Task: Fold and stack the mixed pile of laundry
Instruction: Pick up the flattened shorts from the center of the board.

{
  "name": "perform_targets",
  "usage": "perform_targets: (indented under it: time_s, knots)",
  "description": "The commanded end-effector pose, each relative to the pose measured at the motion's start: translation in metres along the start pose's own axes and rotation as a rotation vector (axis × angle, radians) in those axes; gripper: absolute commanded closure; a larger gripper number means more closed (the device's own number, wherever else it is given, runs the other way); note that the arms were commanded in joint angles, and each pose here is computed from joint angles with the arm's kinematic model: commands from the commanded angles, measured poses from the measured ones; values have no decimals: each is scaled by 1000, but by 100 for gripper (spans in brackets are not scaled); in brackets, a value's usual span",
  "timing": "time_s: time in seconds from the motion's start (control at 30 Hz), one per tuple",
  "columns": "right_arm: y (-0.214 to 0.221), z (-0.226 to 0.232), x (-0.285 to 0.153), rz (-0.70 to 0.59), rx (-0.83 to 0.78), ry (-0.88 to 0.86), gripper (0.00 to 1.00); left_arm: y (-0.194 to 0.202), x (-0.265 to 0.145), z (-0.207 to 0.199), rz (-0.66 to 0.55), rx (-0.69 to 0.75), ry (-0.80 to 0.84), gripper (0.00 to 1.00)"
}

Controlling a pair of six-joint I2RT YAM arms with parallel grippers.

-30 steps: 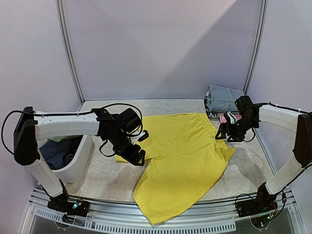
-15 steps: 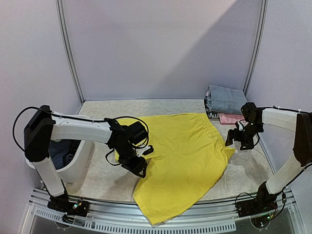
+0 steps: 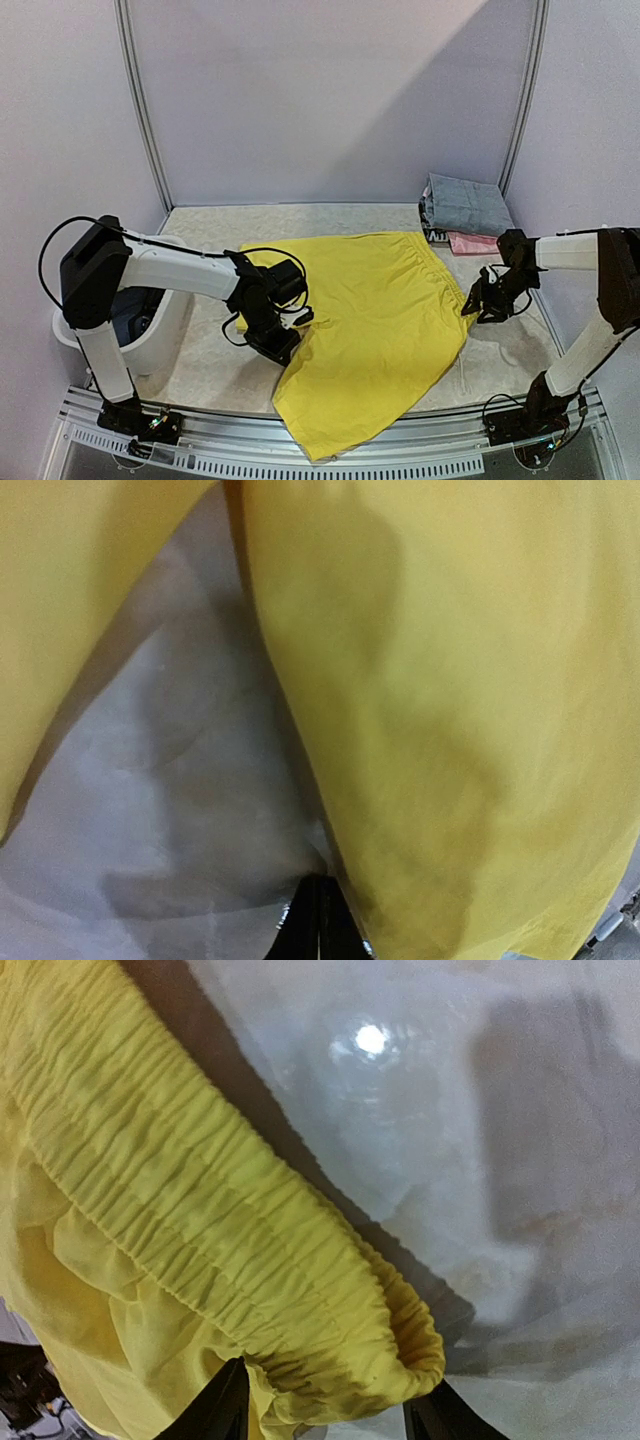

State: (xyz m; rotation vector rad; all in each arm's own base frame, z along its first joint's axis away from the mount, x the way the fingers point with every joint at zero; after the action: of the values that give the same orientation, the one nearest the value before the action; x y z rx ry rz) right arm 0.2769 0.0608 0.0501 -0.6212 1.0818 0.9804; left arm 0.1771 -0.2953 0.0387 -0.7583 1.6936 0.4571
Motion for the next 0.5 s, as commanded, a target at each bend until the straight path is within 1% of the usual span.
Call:
perform_targets:
  time_s: [0.0,0.13,0.2,0.3,0.4,0.47]
  knots:
    - [-13,11,1,-19,-12,-78,61,8,8,10,41,24,-83,100]
    - [-12,15,1,8,-27,-91,89,9,4,28,73,40,-162,100]
    - [-9,14,1,26,-26,-90,99,7,-1,38,78,41,-199,100]
    - [0,10,-2,41,-14,-84,100,3,-13,56,87,49,-270,100]
    - [12,9,-6,48,34,-105,100,-2,-28,78,94,46,-340,100]
    - [19,8,-8,51,75,-126,100,-5,-38,88,95,22,-329,100]
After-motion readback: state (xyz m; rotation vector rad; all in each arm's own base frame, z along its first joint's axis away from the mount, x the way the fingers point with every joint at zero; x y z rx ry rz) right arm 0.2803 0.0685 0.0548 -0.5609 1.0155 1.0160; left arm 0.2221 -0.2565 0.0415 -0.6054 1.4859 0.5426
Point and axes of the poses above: each gripper's point midway between its finger pads, its own x axis out along the fingers, its own z axis along the line the jaws close on, y = z × x, the point moved 3 cm from there along -x, back along the fingers, and after that the axes turned 11 degrees about x, right-handed, at the moved point
